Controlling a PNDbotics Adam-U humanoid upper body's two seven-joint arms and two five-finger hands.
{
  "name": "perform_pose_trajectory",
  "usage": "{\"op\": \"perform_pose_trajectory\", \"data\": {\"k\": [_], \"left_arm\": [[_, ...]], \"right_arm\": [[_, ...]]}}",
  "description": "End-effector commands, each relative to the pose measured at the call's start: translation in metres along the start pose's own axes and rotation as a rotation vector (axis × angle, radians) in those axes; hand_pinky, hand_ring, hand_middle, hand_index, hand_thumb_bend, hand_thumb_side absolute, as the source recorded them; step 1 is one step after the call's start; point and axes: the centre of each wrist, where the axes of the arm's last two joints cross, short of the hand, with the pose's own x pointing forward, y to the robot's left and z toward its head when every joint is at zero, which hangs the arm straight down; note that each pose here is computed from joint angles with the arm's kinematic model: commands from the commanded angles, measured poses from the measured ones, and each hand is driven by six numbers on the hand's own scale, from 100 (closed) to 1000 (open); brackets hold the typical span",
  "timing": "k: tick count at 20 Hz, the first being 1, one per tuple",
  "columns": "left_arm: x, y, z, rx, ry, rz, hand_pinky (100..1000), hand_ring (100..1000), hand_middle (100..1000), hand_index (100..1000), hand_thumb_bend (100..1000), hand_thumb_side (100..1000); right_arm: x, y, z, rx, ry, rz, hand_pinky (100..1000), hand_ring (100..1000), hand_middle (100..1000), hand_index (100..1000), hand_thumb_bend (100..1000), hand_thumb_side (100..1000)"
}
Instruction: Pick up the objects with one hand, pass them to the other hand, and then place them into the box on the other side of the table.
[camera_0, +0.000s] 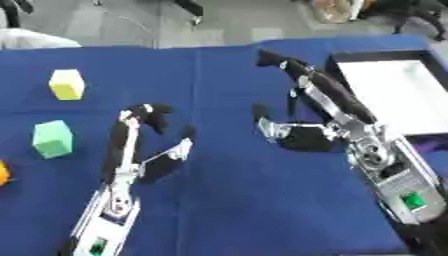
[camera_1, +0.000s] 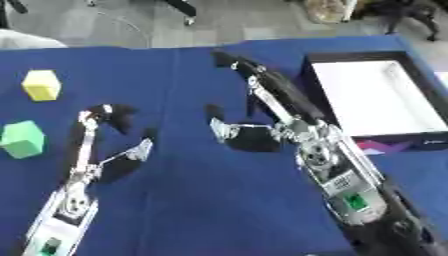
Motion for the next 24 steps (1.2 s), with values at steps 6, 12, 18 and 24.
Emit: {"op": "perform_pose_trajectory", "data": {"k": [6,12,18,24], "left_arm": [[0.005,0.002,-0.005,0.016,-0.017,0.009,728,405,418,648,359,227],[0.007,0.009,-0.009,0.023,-0.03,-0.008,736,417,432,664,389,265],[-0.004,0.058,-0.014,0.074,-0.007,-0.173,753,452,471,704,492,374],[-0.042,0.108,0.016,0.049,0.179,-0.409,789,570,614,810,544,471]], "right_arm": [[0.001,-0.009,-0.001,-0.019,-0.004,0.018,309,1000,834,1000,100,313],[0.005,-0.017,0.0,-0.067,-0.021,0.044,300,985,806,1000,100,359],[0.003,-0.025,0.003,-0.131,-0.045,0.13,328,951,779,1000,100,415],[-0.004,-0.029,0.011,-0.078,-0.03,0.209,332,952,781,1000,100,399]]}}
